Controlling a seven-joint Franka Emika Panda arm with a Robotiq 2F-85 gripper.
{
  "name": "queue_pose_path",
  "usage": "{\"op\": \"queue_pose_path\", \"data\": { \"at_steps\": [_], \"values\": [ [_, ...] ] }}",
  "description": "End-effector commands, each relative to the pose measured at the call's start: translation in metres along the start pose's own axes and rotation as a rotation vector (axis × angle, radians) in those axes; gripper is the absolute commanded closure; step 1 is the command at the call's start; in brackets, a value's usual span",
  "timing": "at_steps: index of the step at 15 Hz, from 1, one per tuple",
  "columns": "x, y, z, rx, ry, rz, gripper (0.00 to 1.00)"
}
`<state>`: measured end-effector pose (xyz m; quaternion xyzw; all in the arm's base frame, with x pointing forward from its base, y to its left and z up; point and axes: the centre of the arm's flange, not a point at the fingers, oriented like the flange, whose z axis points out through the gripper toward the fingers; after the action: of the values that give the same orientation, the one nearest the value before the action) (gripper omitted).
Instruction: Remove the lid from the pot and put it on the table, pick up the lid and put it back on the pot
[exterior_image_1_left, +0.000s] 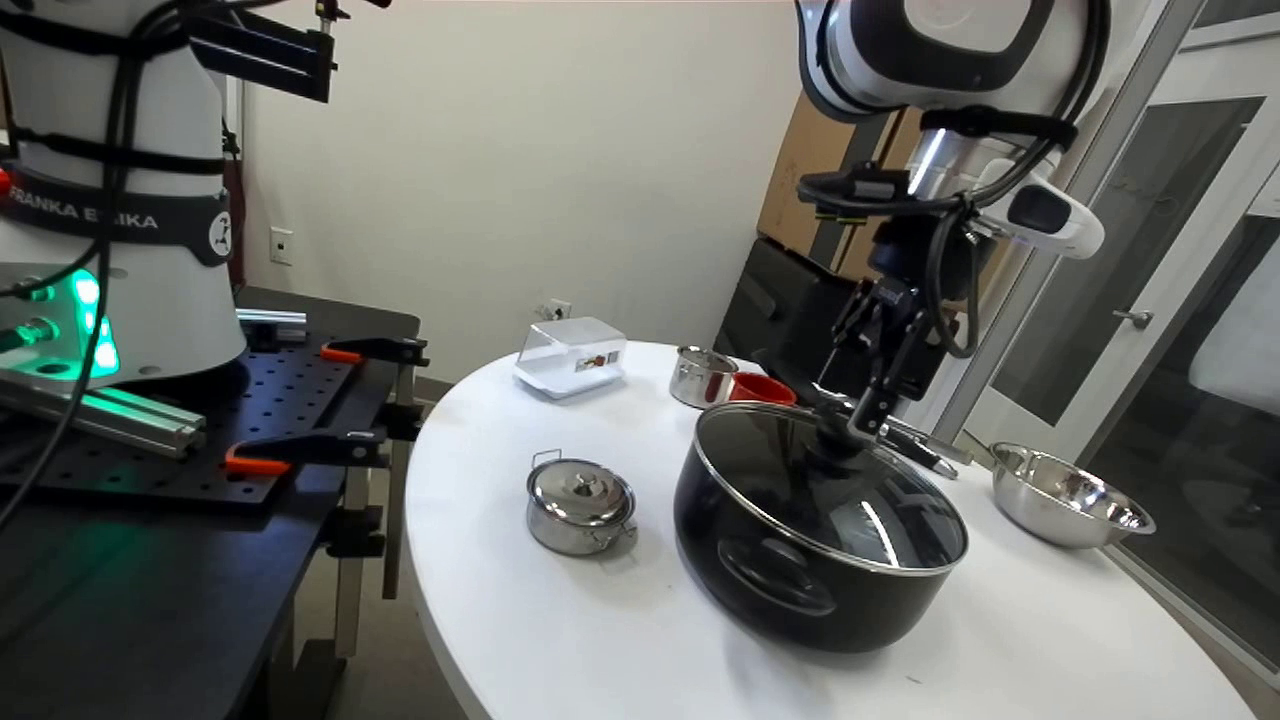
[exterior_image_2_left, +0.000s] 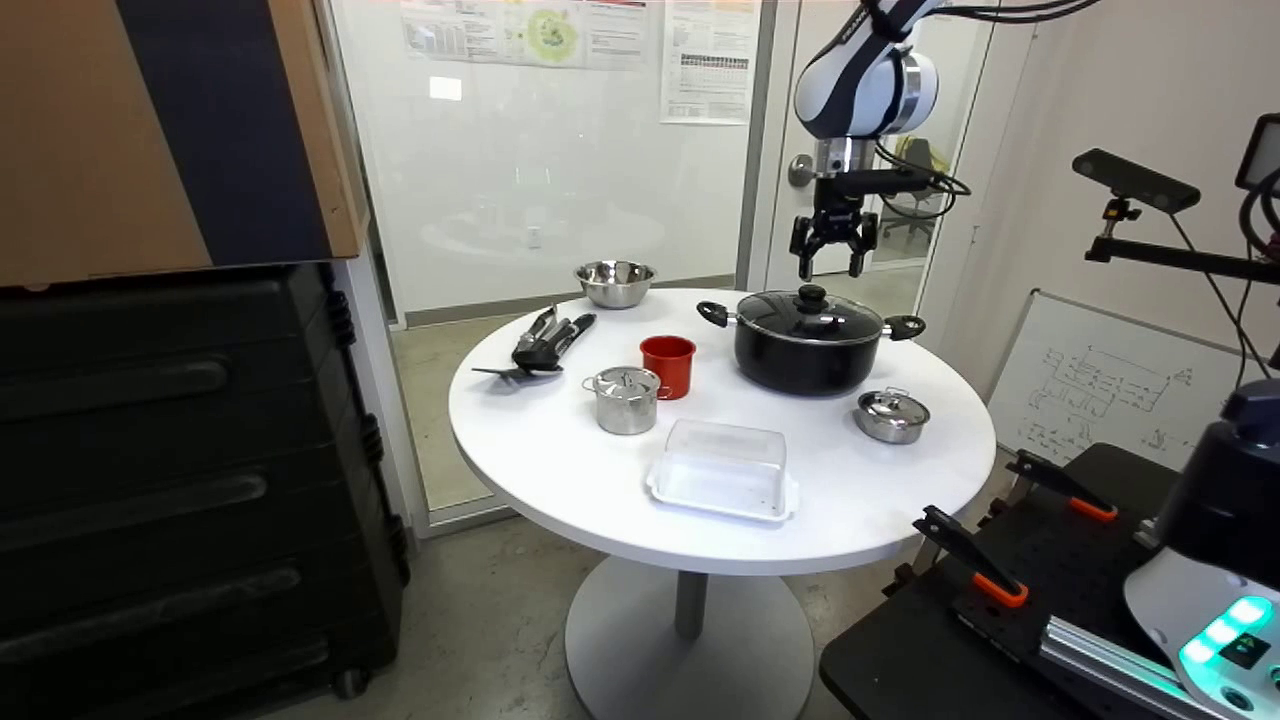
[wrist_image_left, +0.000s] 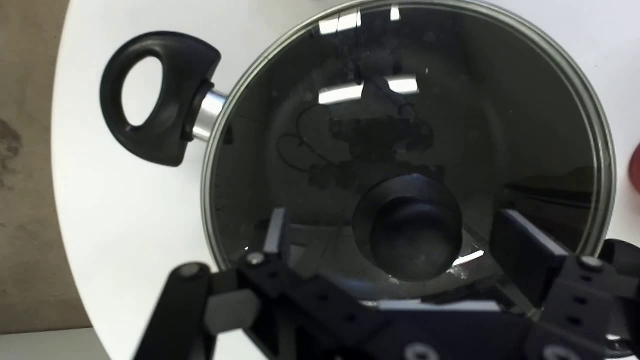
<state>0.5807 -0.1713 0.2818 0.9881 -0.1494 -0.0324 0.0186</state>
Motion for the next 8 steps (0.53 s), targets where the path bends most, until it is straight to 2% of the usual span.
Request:
{"op": "queue_pose_path", "data": {
  "at_steps": [1,8],
  "values": [
    [0.0073,-0.0029,0.0082,-0.012,0.029,0.002,0.00],
    [0.0123,-0.0099,0.0145,-0.012,0.041,0.001,0.00]
  ]
}}
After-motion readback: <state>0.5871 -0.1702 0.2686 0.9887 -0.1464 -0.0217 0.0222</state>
